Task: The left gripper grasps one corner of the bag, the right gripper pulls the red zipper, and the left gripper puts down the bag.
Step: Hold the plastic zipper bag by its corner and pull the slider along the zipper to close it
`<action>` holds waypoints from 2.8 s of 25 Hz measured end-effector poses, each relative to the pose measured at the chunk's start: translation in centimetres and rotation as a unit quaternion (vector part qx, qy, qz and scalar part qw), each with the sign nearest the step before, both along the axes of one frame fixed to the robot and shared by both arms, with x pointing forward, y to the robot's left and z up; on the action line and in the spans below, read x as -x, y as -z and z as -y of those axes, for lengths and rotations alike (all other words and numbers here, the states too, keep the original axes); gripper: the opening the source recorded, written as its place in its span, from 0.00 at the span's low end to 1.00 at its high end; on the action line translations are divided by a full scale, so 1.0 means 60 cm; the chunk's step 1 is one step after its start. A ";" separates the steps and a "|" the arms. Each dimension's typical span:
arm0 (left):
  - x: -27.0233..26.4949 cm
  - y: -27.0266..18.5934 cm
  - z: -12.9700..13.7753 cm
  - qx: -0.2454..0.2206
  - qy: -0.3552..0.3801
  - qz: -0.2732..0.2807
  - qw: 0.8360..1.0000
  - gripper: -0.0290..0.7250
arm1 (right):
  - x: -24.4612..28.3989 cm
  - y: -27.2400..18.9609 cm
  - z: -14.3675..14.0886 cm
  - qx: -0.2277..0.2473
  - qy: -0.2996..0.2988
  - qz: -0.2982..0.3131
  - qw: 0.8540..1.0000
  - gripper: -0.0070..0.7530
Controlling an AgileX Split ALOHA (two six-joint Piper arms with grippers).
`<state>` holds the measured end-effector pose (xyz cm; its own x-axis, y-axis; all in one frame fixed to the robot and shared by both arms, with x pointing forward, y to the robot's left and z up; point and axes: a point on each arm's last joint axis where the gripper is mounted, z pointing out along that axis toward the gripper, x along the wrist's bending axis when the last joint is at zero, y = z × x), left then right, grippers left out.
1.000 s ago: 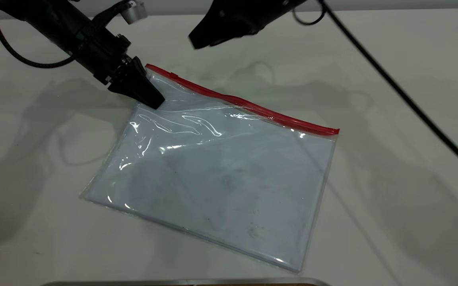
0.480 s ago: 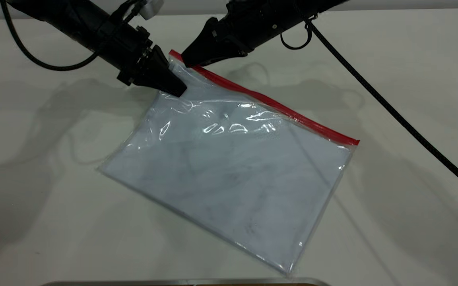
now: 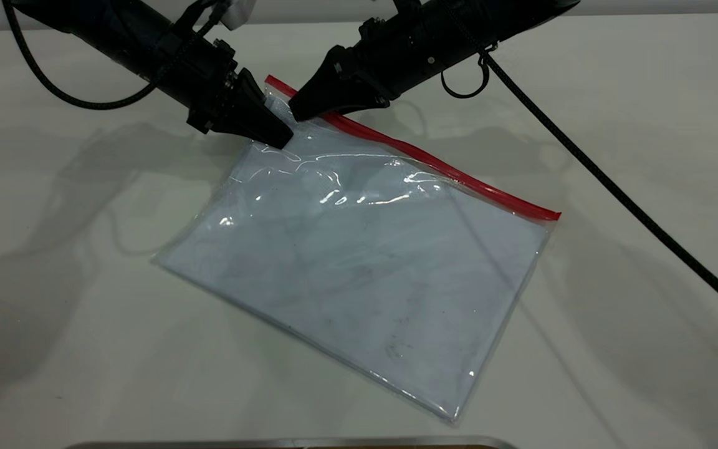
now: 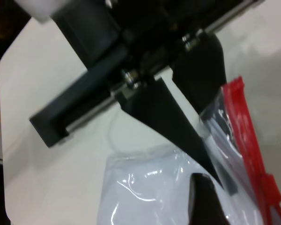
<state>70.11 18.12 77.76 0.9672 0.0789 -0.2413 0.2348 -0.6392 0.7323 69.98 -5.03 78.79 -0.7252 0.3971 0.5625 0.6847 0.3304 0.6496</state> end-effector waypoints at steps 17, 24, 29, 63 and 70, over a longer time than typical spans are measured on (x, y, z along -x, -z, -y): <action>-0.001 0.000 0.001 -0.001 -0.003 0.002 1.000 0.11 | -0.006 0.004 0.000 -0.004 0.023 0.002 1.000 0.17; -0.003 -0.002 0.002 0.008 -0.011 0.001 1.000 0.11 | -0.007 0.004 0.002 -0.003 0.019 0.012 1.000 0.05; -0.006 -0.006 -0.007 0.026 -0.026 -0.005 0.999 0.11 | -0.011 0.001 0.010 -0.008 0.021 0.012 1.000 0.05; -0.045 -0.044 -0.072 0.226 -0.151 0.030 0.962 0.11 | -0.040 0.032 0.156 0.119 -0.017 0.022 0.992 0.06; -0.047 -0.047 -0.074 0.233 -0.159 0.031 0.959 0.11 | -0.021 0.046 0.183 0.170 -0.073 -0.024 0.982 0.07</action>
